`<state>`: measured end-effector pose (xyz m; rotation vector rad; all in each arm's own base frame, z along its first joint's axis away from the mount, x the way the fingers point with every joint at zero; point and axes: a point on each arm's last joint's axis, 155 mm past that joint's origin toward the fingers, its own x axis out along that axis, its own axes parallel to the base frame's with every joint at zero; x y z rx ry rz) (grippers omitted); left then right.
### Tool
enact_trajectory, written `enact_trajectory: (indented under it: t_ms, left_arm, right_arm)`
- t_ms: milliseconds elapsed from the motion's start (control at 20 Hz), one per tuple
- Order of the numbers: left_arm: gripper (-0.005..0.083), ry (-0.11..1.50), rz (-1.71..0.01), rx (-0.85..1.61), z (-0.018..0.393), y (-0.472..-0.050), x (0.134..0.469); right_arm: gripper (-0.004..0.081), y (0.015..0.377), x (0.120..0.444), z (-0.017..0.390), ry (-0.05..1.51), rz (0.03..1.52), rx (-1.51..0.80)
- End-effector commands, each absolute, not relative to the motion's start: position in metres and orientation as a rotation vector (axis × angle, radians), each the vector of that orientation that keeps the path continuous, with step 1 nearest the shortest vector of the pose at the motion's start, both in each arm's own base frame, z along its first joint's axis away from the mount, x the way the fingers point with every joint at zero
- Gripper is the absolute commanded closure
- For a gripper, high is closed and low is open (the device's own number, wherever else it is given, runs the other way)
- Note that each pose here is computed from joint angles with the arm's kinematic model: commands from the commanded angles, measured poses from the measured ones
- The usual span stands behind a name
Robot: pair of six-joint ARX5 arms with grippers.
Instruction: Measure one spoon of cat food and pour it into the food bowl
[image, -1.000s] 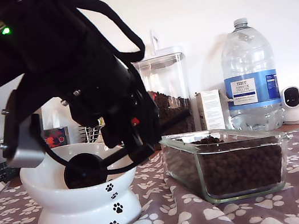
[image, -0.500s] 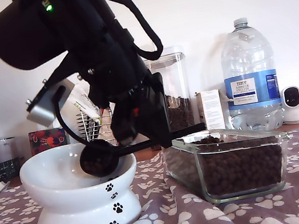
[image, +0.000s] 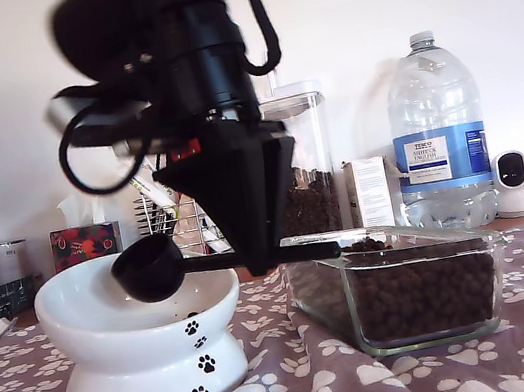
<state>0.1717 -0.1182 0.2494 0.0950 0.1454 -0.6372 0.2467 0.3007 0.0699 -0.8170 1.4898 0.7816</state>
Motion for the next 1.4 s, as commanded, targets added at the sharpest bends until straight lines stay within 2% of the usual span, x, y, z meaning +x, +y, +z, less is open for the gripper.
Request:
enact_trajectory:
  t_ms: [0, 250, 450, 750, 1050, 1350]
  left_arm:
    - [0.0793, 0.153, -0.636, 0.097, 0.245, -0.119, 0.174]
    - [0.0793, 0.17, -0.637, 0.098, 0.241, -0.119, 0.173]
    - [0.0793, 0.21, -0.66, 0.099, 0.234, -0.124, 0.176]
    - [0.0793, 0.312, -0.755, 0.087, 0.217, -0.145, 0.184]
    - [0.0793, 0.293, -0.754, 0.088, 0.221, -0.147, 0.188]
    - [0.0793, 0.296, -0.754, 0.087, 0.221, -0.147, 0.188]
  right_arm:
    - [0.0783, 0.31, 0.24, 0.082, 1.547, 0.842, -0.62]
    - [0.0783, 0.324, 0.235, 0.099, 1.671, 0.931, -0.255]
    - [0.0783, 0.338, 0.227, 0.115, 1.716, 1.023, -0.069]
    - [0.0783, 0.351, 0.217, 0.128, 1.726, 1.121, 0.018]
    - [0.0783, 0.374, 0.204, 0.174, 1.685, 1.399, 0.274]
    - [0.0783, 0.369, 0.21, 0.167, 1.668, 1.39, 0.25]
